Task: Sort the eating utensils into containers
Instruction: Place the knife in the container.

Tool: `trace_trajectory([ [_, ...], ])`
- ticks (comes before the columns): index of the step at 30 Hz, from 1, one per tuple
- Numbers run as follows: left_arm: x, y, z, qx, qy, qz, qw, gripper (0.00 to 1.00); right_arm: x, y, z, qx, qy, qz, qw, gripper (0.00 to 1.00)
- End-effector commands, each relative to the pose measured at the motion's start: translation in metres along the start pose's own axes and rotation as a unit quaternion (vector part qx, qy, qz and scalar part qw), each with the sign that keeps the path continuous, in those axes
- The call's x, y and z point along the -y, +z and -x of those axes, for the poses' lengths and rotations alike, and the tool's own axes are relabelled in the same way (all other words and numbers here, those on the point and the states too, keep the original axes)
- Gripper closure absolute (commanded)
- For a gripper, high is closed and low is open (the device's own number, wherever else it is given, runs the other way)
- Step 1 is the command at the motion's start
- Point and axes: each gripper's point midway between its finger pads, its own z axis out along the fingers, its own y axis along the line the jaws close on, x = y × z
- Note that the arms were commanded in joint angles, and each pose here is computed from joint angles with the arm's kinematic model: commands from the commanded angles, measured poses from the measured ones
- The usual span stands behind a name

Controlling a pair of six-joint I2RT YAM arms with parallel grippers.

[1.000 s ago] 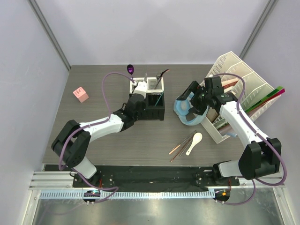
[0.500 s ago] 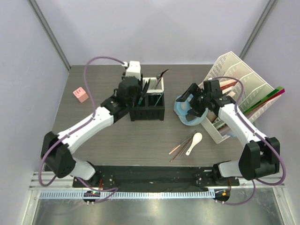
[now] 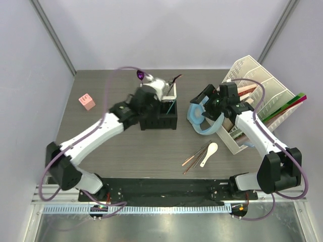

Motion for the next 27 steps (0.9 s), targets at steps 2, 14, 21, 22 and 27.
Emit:
trace_trajectory([
  [2, 0.067, -0.005, -0.147, -0.235, 0.095, -0.088, 0.963, 0.81, -0.029, -0.009, 0.024, 0.041, -0.029, 0.029, 0.998, 0.00],
  [14, 0.153, 0.030, -0.181, -0.316, 0.102, -0.221, 0.917, 0.67, -0.074, -0.030, 0.032, 0.040, -0.053, 0.082, 0.994, 0.00],
  [21, 0.174, 0.040, -0.202, -0.338, 0.120, -0.253, 0.899, 0.65, -0.089, -0.038, 0.040, 0.049, -0.057, 0.094, 0.993, 0.00],
  [22, 0.175, 0.040, -0.205, -0.341, 0.119, -0.254, 0.897, 0.65, -0.090, -0.038, 0.040, 0.047, -0.059, 0.096, 0.993, 0.00],
  [27, 0.192, 0.038, -0.213, -0.342, 0.127, -0.273, 0.890, 0.63, -0.086, -0.034, 0.037, 0.040, -0.057, 0.090, 0.994, 0.00],
])
